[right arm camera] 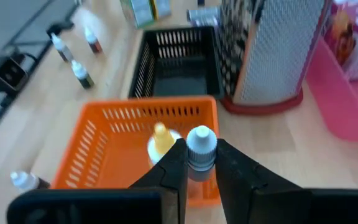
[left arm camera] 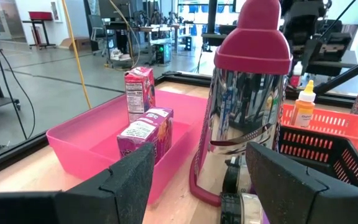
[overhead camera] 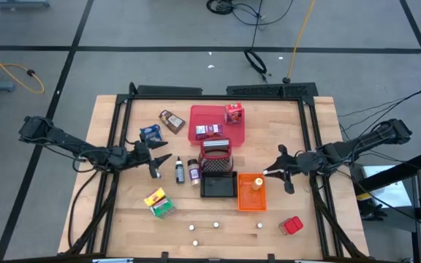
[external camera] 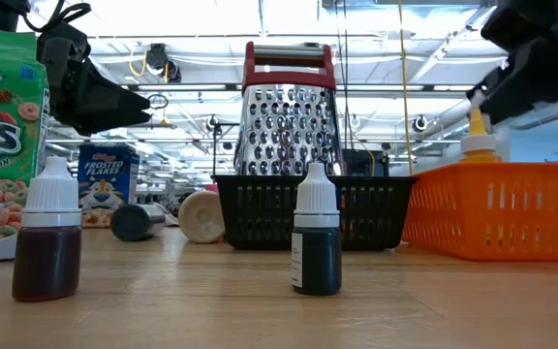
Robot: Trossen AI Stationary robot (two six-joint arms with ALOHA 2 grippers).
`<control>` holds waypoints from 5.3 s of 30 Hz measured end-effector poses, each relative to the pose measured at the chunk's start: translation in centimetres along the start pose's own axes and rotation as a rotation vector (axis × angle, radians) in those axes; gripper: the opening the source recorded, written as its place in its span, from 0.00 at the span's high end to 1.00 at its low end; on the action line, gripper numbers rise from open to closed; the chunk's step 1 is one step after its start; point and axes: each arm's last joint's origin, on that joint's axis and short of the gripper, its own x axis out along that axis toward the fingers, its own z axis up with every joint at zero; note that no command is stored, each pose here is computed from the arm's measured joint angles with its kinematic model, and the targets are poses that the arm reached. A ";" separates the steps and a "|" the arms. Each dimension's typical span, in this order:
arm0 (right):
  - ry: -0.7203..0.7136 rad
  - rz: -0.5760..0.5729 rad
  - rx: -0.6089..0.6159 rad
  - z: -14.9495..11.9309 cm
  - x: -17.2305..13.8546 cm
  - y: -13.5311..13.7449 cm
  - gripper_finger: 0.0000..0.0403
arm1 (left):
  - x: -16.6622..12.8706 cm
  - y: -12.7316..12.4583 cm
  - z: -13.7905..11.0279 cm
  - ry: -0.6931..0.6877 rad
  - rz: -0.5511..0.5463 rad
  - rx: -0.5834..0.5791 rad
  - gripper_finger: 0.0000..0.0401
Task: Pick & Place Kitchen Items
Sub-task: Put the pink food coloring bottle into the orange bin, then put the right small black food coloring bottle into the orange bin
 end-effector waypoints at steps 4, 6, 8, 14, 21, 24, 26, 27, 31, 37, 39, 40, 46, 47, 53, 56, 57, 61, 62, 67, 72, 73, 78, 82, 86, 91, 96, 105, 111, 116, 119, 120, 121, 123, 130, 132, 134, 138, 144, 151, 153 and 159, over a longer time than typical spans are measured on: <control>-0.085 0.024 0.018 0.9 0.1 0.3 0.87 | 0.0 0.0 0.0 0.000 0.000 0.000 0.36; -0.114 0.033 0.019 1.2 0.2 0.4 0.87 | 0.0 0.0 0.0 0.000 0.000 0.000 0.36; -0.131 0.038 0.014 1.4 0.6 0.5 0.87 | 0.0 0.0 0.0 0.000 0.000 0.000 0.36; -0.150 0.067 0.002 1.8 1.8 0.9 0.87 | 0.0 0.0 0.0 0.000 0.000 0.000 0.36; -0.142 0.072 -0.004 1.8 3.4 1.3 0.87 | 0.0 0.0 0.0 0.000 0.000 0.000 0.36; -0.133 0.065 -0.005 1.7 4.0 1.3 0.87 | 0.0 0.0 0.0 0.000 0.000 0.000 0.36; -0.141 0.067 -0.009 1.7 4.3 1.4 0.87 | 0.0 0.0 0.0 0.000 0.000 0.000 0.36; -0.142 0.066 -0.019 1.7 4.4 1.4 0.87 | 0.0 0.0 0.0 0.000 0.000 0.000 0.36; -0.133 0.063 -0.035 1.6 4.5 1.4 0.87 | 0.0 0.0 0.0 0.000 0.000 0.000 0.36; -0.133 0.062 -0.047 1.6 4.6 1.4 0.85 | 0.0 0.0 0.0 0.000 0.000 0.000 0.36; -0.132 0.062 -0.047 1.6 4.6 1.4 0.83 | 0.0 0.0 0.0 0.000 0.000 0.000 0.36; -0.132 0.062 -0.047 1.6 4.6 1.4 0.82 | 0.0 0.0 0.0 0.000 0.000 0.000 0.36; -0.133 0.061 -0.047 1.6 4.6 1.4 0.75 | 0.0 0.0 0.0 0.000 0.000 0.000 0.36; -0.133 0.061 -0.047 1.6 4.6 1.4 0.74 | 0.0 0.0 0.0 0.000 0.000 0.000 0.36; -0.133 0.060 -0.047 1.6 4.6 1.4 0.72 | 0.0 0.0 0.0 0.000 0.000 0.000 0.36; -0.133 0.060 -0.047 1.6 4.6 1.4 0.73 | 0.0 0.0 0.0 0.000 0.000 0.000 0.36; -0.133 0.060 -0.047 1.6 4.6 1.4 0.73 | 0.0 0.0 0.0 0.000 0.000 0.000 0.36; -0.133 0.060 -0.047 1.6 4.6 1.4 0.72 | 0.0 0.0 0.0 0.000 0.000 0.000 0.36; -0.134 0.060 -0.047 1.6 4.6 1.4 0.72 | 0.0 0.0 0.0 0.000 0.000 0.000 0.36; -0.180 0.122 -0.042 2.1 4.4 1.7 0.73 | 0.0 0.0 0.0 0.000 0.000 0.000 0.36; -0.172 0.369 -0.077 2.3 4.2 2.7 0.73 | 0.0 0.0 0.0 0.000 0.000 0.000 0.36; -0.165 0.394 -0.084 2.2 4.1 3.0 0.73 | 0.0 0.0 0.0 0.000 0.000 0.000 0.36; -0.145 0.484 -0.117 1.7 3.7 4.5 0.73 | 0.0 0.0 0.0 0.000 0.000 0.000 0.36; -0.129 0.547 -0.140 1.2 3.2 5.7 0.73 | 0.0 0.0 0.0 0.000 0.000 0.000 0.36; -0.112 0.568 -0.156 0.7 3.0 6.7 0.73 | 0.0 0.0 0.0 0.000 0.000 0.000 0.36; -0.102 0.592 -0.168 0.2 3.1 7.6 0.74 | 0.0 0.0 0.0 0.000 0.000 0.000 0.36; -0.093 0.627 -0.166 -0.1 3.1 8.4 0.74 | 0.0 0.0 0.0 0.000 0.000 0.000 0.36; -0.039 0.613 -0.191 -1.2 3.7 9.2 0.74 | 0.0 0.0 0.0 0.000 0.000 0.001 0.36; -0.010 0.597 -0.158 -1.8 4.5 9.6 0.74 | 0.0 0.0 0.0 0.000 0.000 0.003 0.36; 0.018 0.542 -0.121 -2.4 5.4 9.6 0.76 | 0.0 0.0 0.0 0.000 0.000 0.003 0.36; 0.021 0.546 -0.122 -2.7 5.5 9.9 0.78 | 0.0 0.0 0.0 0.001 0.000 0.001 0.36; 0.010 0.558 -0.122 -2.7 5.5 10.1 0.79 | 0.0 0.0 0.0 0.001 0.000 -0.001 0.36; -0.001 0.572 -0.122 -2.6 5.4 10.4 0.79 | 0.0 0.0 0.0 0.001 0.000 -0.001 0.36; -0.015 0.592 -0.125 -2.6 5.2 10.7 0.81 | 0.0 0.0 0.0 0.000 0.000 -0.001 0.36; -0.028 0.570 -0.099 -2.6 4.7 11.8 0.84 | 0.0 0.0 0.0 0.001 0.000 -0.002 0.36; -0.049 0.585 -0.113 -1.8 4.6 12.5 0.84 | 0.0 0.0 0.0 0.001 0.000 -0.002 0.36; -0.052 0.589 -0.149 -0.8 4.6 13.4 0.84 | 0.0 0.0 0.0 0.000 0.000 -0.005 0.36; 0.085 0.522 -0.205 0.4 5.4 14.8 0.84 | 0.0 0.0 0.0 0.000 0.000 -0.015 0.36; 0.223 0.405 -0.170 2.1 6.0 15.8 0.84 | 0.0 0.0 0.0 0.000 0.000 -0.013 0.36; 0.340 0.341 -0.167 2.9 6.4 16.5 0.84 | 0.0 0.0 0.0 0.001 0.000 -0.013 0.36; 0.353 0.327 -0.142 2.8 6.5 16.4 0.84 | 0.0 0.0 0.0 0.000 0.000 -0.016 0.36; 0.402 0.280 -0.101 2.6 6.6 15.8 0.79 | 0.0 0.0 0.0 0.000 0.000 -0.017 0.36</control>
